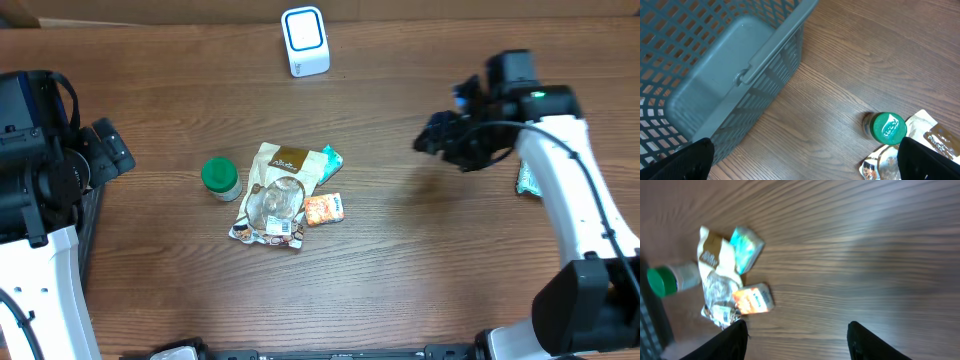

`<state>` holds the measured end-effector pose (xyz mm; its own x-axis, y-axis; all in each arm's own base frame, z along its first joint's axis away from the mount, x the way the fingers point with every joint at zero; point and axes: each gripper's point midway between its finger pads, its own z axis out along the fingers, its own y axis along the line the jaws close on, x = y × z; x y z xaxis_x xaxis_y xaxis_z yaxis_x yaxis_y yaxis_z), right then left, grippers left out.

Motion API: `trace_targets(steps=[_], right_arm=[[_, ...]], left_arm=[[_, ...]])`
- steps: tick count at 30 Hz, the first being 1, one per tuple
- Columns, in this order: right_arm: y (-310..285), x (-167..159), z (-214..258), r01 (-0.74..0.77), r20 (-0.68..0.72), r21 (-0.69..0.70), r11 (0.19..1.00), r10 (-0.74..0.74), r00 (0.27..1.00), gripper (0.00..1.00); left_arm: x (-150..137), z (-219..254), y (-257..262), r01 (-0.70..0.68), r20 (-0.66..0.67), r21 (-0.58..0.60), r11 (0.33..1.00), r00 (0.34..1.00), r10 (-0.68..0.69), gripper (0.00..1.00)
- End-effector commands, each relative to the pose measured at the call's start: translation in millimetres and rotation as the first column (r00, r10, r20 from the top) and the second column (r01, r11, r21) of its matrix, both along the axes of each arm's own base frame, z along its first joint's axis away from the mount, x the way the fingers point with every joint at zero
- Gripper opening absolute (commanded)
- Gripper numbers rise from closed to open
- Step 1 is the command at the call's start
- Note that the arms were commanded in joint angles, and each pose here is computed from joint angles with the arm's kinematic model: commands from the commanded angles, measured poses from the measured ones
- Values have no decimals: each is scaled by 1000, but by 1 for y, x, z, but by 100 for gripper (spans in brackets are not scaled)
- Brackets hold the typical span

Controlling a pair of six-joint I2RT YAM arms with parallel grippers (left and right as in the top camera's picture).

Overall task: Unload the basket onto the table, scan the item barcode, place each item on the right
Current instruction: 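Move the right gripper back toward the orange Kleenex pack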

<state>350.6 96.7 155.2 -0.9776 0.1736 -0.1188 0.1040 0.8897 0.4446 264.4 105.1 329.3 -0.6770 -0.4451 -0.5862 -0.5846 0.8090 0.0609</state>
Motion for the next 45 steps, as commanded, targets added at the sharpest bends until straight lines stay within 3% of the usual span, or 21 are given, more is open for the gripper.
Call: trace_targets(steps=[1,10,15,22,27,31,38,41,45], right_arm=[[34,-13,-26,-110,-45,1,994,110,993,63],[112,-40,-76,-334,-34,-11,942,334,942,55],[121,-40,-97,-290,-34,-63,955,289,957,55],[142,-11,-91,-417,179,-72,906,423,888,44],[168,-16,-103,-513,217,-56,857,512,831,40],[173,-27,-133,-539,144,-47,841,539,830,35],[145,-37,-141,-494,17,-36,869,495,869,28],[120,-48,-135,-449,-107,-12,894,445,889,22],[86,-64,-124,-380,-273,-21,925,360,892,22]], left_arm=[[-3,4,2,-23,19,0,1000,1000,23,99],[-3,4,2,-23,19,0,1000,1000,23,100],[-3,4,2,-23,19,0,1000,1000,23,100],[-3,4,2,-23,19,0,1000,1000,23,100],[-3,4,2,-23,19,0,1000,1000,23,99],[-3,4,2,-23,19,0,1000,1000,23,100],[-3,4,2,-23,19,0,1000,1000,23,100],[-3,4,2,-23,19,0,1000,1000,23,100],[-3,4,2,-23,19,0,1000,1000,23,100]])
